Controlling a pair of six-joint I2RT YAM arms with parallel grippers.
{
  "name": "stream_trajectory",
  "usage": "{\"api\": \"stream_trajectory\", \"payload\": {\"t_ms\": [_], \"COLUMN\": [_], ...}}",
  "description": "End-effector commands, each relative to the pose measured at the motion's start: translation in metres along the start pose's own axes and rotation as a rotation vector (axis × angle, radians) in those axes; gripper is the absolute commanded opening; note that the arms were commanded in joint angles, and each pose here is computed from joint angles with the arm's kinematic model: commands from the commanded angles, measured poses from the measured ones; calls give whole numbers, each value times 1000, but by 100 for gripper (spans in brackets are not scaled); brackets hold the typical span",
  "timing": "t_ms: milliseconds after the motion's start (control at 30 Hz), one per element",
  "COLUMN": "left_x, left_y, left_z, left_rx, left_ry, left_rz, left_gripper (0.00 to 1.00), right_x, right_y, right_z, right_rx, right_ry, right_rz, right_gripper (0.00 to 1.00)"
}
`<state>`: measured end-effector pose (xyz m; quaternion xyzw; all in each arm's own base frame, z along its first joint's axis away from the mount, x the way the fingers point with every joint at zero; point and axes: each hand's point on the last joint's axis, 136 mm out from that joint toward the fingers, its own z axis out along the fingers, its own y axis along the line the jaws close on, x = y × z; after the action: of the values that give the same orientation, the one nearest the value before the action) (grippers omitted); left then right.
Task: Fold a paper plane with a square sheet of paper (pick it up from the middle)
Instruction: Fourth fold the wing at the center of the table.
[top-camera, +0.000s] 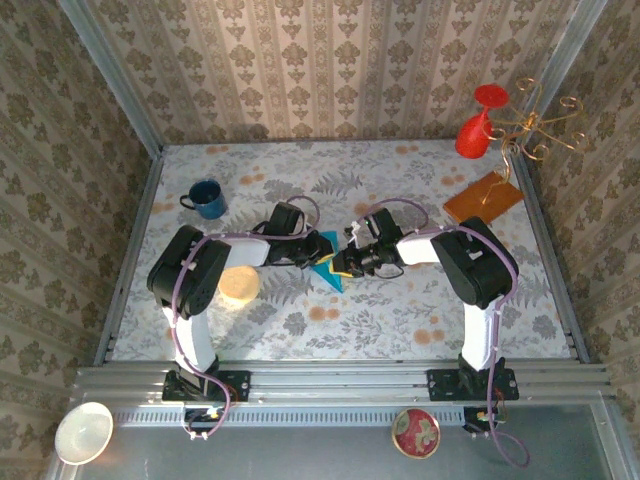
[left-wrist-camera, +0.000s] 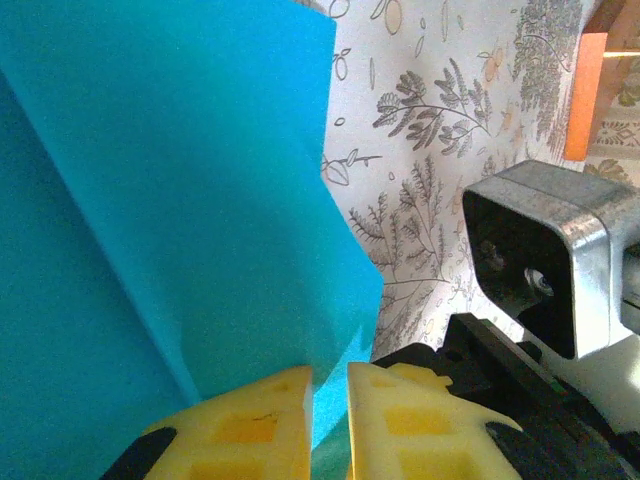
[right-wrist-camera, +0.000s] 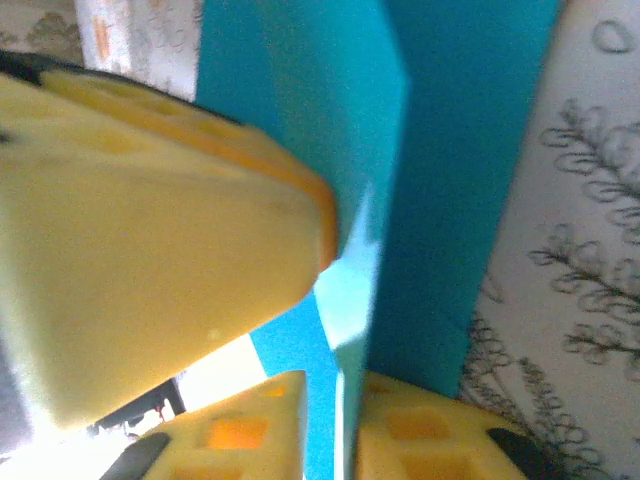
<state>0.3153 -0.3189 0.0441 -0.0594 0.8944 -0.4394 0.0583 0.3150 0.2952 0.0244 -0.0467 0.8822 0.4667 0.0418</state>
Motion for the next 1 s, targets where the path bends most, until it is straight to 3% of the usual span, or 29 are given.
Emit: {"api": "stream_trajectory", "payload": {"t_ms": [0,233,400,667,967], "left_x": [2,0,0,0,1], "left_y": [0,1,1,3,8], "left_z": [4,4,5,6,6], "left_rx": [-10,-19,-19,-26,-40], "left_ry": [25,22,23,25,24], "left_rz": [7,4,1,-6,-22], "left_gripper": [17,17,17,17,17], "right_x": [11,10,10,10,21], "right_y": [-9,1,0,13,25], "right_z": [-7,-21,-37,-42,-17], "right_rx": [38,52,99,103,94], "right_ry": [5,-31,-83,-99,-31], "right_rz": [37,45,46,-19,-55], "right_gripper": [27,37,37,23,19]}}
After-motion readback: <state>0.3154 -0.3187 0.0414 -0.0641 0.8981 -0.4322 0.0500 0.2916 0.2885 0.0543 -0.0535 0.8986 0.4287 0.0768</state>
